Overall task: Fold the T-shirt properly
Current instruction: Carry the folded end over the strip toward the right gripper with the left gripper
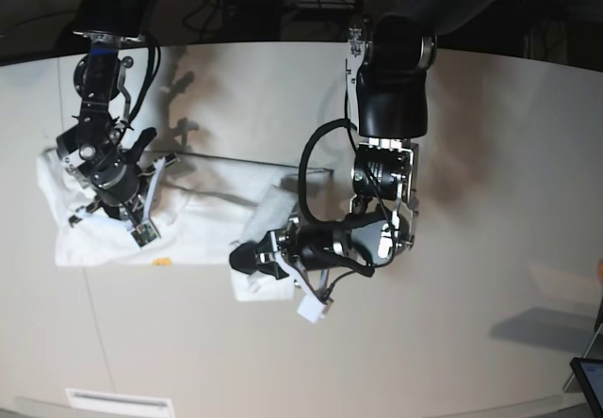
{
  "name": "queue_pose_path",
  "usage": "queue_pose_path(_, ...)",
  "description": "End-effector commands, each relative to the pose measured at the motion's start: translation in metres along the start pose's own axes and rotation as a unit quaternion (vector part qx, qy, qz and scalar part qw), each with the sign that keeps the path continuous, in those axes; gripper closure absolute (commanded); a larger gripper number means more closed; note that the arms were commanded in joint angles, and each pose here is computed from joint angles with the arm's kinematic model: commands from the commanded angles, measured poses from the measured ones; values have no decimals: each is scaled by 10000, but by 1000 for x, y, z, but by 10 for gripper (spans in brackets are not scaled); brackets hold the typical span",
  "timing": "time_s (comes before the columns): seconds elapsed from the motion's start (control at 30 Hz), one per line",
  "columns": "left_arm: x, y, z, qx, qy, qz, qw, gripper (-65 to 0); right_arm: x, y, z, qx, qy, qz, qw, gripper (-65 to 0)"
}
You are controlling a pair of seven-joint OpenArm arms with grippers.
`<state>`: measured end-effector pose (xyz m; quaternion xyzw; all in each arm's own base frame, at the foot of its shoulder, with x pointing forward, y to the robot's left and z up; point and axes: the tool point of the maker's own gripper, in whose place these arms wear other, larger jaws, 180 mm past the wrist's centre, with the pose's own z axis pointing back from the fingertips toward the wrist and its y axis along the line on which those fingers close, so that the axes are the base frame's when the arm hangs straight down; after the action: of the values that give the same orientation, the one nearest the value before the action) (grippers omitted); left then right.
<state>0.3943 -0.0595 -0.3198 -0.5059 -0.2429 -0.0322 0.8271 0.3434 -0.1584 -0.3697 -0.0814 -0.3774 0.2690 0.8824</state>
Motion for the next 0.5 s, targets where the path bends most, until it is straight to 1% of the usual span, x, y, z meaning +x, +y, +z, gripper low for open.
queue_pose_path(0.0,16,-16,-2,-212,-139,-116,9996,0,17,-11,4,-146,-273,16,9995,-1)
queue_pose_path(0.1,14,-16,-6,-218,-65,-99,9997,0,17,-11,4,-146,-273,16,9995,-1)
queue_pose_path(0.23,6,-26,-16,-246,181,-339,9990,0,17,-11,4,-146,-273,16,9995,-1)
queue_pose_path(0.27,7,-28,-17,-255,172,-357,9989,0,17,-11,4,-146,-273,16,9995,-1)
queue_pose_path(0.37,14,-33,-22,-280,-73,-440,9986,0,17,-11,4,-142,-267,16,9995,-1)
queue_pose_path(0.47,12,-39,-29,-303,-91,-582,9978,0,17,-11,4,-142,-267,16,9995,-1)
